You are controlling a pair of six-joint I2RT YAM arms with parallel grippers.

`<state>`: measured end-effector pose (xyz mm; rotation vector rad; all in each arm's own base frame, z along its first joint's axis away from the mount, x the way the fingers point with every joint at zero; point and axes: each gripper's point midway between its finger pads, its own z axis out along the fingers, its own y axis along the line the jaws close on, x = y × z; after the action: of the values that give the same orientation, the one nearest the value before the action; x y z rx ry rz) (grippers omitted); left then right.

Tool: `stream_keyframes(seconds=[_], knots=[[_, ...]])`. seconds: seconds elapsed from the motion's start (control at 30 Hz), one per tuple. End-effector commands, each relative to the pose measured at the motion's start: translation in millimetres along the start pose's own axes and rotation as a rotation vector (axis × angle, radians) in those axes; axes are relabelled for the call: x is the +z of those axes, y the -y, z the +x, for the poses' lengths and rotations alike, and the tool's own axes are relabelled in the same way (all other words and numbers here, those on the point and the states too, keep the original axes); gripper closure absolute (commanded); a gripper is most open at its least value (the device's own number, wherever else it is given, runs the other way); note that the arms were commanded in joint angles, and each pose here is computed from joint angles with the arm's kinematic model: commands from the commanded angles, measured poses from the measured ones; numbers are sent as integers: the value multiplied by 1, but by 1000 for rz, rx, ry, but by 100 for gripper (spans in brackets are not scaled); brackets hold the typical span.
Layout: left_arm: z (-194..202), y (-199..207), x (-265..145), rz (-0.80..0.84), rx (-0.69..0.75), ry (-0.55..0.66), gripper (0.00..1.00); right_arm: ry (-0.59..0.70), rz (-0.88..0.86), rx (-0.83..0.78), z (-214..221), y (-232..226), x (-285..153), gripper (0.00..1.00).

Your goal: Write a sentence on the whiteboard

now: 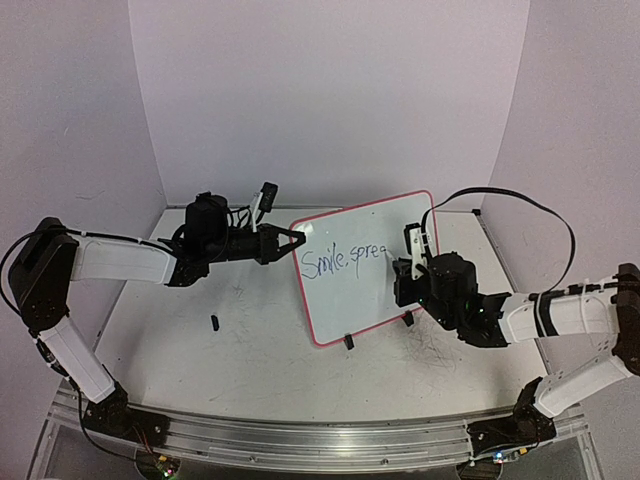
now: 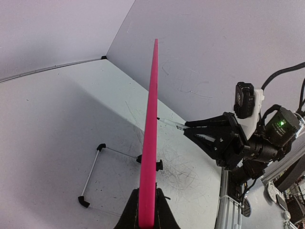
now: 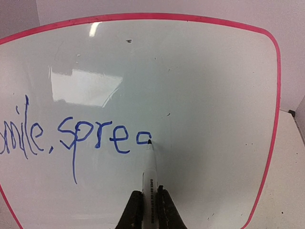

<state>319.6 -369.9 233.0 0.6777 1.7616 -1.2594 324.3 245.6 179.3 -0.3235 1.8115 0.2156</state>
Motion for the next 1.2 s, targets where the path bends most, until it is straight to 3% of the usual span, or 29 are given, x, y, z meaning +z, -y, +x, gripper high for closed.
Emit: stream_keyframes(seconds=[0.0, 0.33, 0.73, 1.17], knots=[[29, 5, 1, 7, 31, -103, 100, 58, 11, 20, -23, -2, 6, 100], [30, 5, 2, 8, 29, -105, 100, 65, 23, 20, -25, -1, 6, 100], [28, 5, 1, 4, 39, -99, 100, -18, 10, 19, 6, 4, -3, 100], [28, 5, 0, 3, 42, -97, 100, 97, -16, 89, -34, 5, -15, 100]])
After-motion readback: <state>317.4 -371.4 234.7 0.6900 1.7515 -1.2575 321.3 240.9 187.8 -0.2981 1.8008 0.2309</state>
